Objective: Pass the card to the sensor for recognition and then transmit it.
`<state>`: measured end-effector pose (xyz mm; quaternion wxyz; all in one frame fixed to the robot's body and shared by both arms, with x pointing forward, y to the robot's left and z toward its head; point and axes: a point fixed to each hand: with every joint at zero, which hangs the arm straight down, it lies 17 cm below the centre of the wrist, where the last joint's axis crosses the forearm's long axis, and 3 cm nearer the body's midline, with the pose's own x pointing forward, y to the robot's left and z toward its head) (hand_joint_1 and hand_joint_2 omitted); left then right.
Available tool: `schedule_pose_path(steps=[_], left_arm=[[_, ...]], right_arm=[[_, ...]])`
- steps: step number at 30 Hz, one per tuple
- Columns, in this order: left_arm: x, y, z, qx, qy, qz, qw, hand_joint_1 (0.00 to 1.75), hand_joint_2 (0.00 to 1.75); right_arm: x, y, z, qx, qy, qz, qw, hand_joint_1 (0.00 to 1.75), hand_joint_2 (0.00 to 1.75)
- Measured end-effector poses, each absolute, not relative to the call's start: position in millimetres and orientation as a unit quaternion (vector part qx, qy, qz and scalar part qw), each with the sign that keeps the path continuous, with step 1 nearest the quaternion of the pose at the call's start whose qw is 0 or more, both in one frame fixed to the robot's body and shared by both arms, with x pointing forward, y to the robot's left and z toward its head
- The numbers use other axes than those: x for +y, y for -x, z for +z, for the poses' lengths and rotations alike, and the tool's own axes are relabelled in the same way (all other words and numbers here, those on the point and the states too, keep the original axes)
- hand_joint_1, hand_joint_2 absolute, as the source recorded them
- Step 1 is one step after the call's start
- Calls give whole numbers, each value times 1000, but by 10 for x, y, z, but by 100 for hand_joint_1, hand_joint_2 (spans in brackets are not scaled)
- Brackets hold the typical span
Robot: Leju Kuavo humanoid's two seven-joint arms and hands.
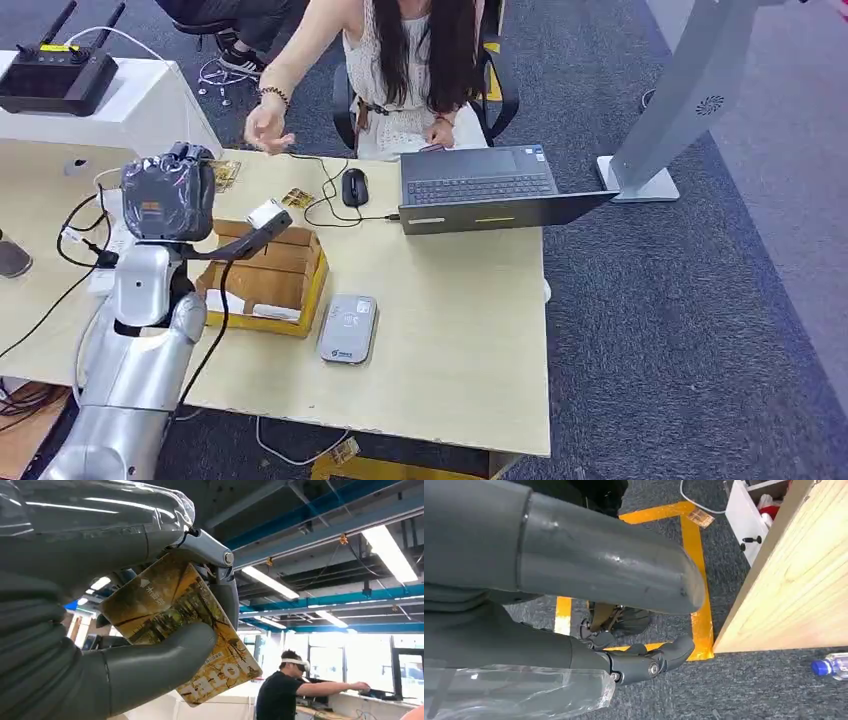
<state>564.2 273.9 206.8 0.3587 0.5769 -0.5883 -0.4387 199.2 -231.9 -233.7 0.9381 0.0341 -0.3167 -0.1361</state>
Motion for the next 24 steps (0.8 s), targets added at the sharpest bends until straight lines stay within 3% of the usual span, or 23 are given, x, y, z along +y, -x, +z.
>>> schedule_pose_path(steps=[6, 18, 24], left_arm=[[2530, -5519, 1952, -606, -558, -443, 353, 175, 175], [1101, -4980, 1397, -629, -419, -547, 360, 175, 175], [834, -4844, 1088, -610, -384, -574, 388, 175, 175]], right_arm=[[-2260, -1956, -2347, -312, -38, -137, 939, 0, 0], [-2176, -1940, -2335, -313, -44, -152, 936, 0, 0], [-2179, -1929, -2342, -310, -44, -154, 937, 0, 0]])
